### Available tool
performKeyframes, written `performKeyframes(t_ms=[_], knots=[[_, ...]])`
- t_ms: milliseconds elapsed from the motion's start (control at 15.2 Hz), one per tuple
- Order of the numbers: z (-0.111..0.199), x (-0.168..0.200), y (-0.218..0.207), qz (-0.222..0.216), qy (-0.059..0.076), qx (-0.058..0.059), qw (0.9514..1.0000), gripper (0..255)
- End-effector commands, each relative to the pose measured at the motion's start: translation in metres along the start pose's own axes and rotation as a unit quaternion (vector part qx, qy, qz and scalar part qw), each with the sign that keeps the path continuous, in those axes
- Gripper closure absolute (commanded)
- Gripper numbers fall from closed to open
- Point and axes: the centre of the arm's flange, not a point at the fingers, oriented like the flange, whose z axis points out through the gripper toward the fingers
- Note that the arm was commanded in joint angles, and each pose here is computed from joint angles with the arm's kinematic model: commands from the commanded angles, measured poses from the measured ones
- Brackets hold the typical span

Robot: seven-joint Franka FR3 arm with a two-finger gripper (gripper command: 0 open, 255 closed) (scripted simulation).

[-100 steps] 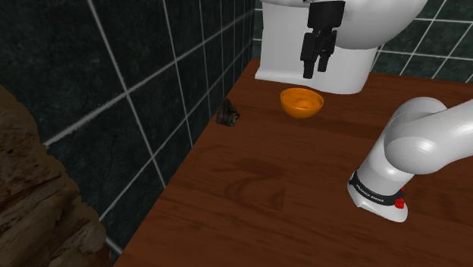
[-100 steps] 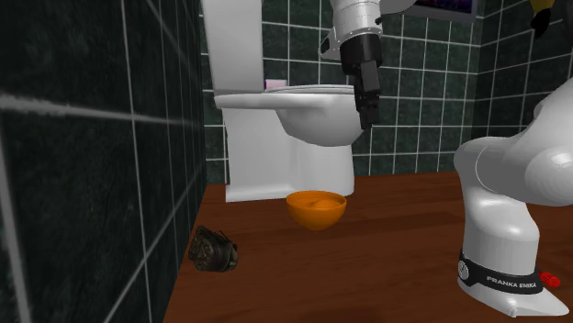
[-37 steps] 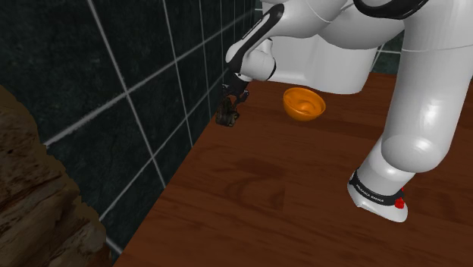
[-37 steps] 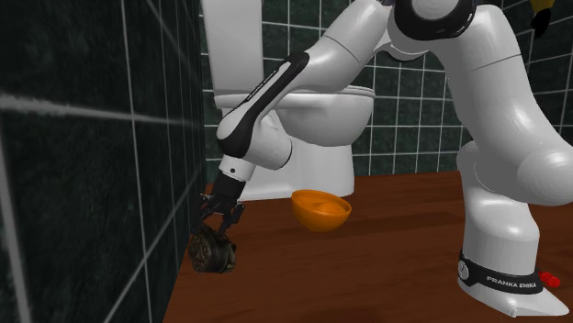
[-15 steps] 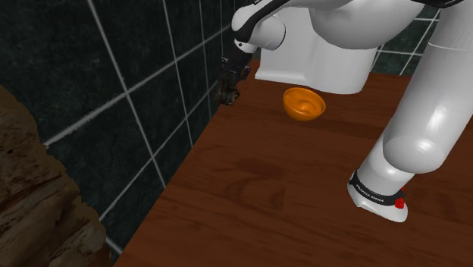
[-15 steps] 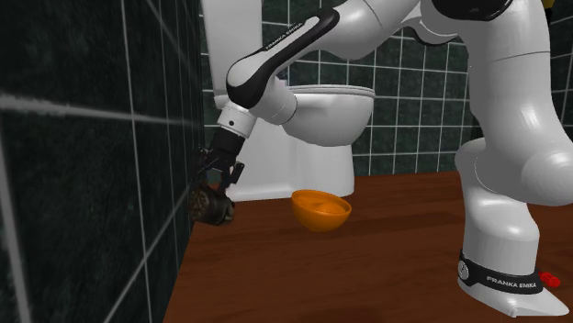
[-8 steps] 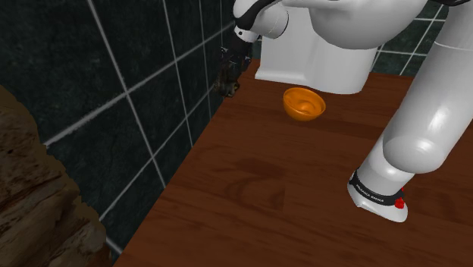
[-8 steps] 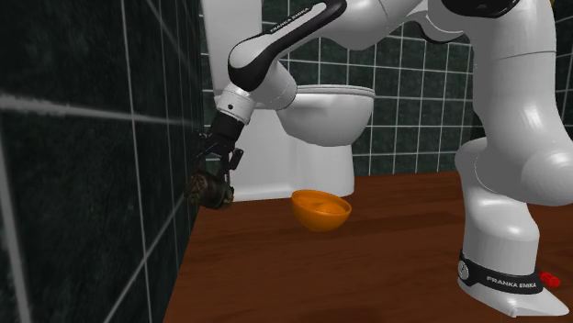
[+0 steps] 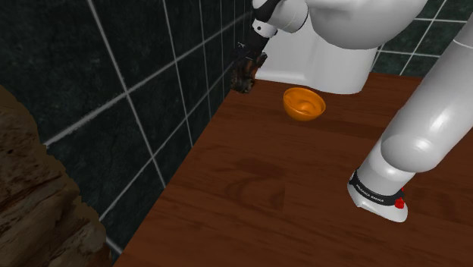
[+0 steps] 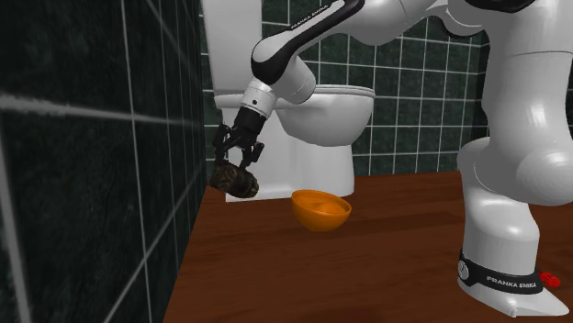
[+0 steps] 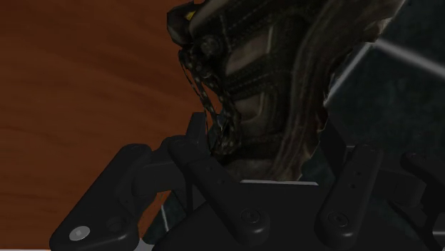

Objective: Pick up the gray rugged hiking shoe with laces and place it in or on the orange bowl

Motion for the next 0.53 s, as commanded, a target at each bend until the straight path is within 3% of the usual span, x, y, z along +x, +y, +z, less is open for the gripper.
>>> performKeyframes(t_ms=[0,462], knots=[[-0.013,-0.005,0.023,-0.001,0.0,0.001,1.0,255],[-0.056,-0.015,0.104,-0.001,0.0,0.001,1.0,255]])
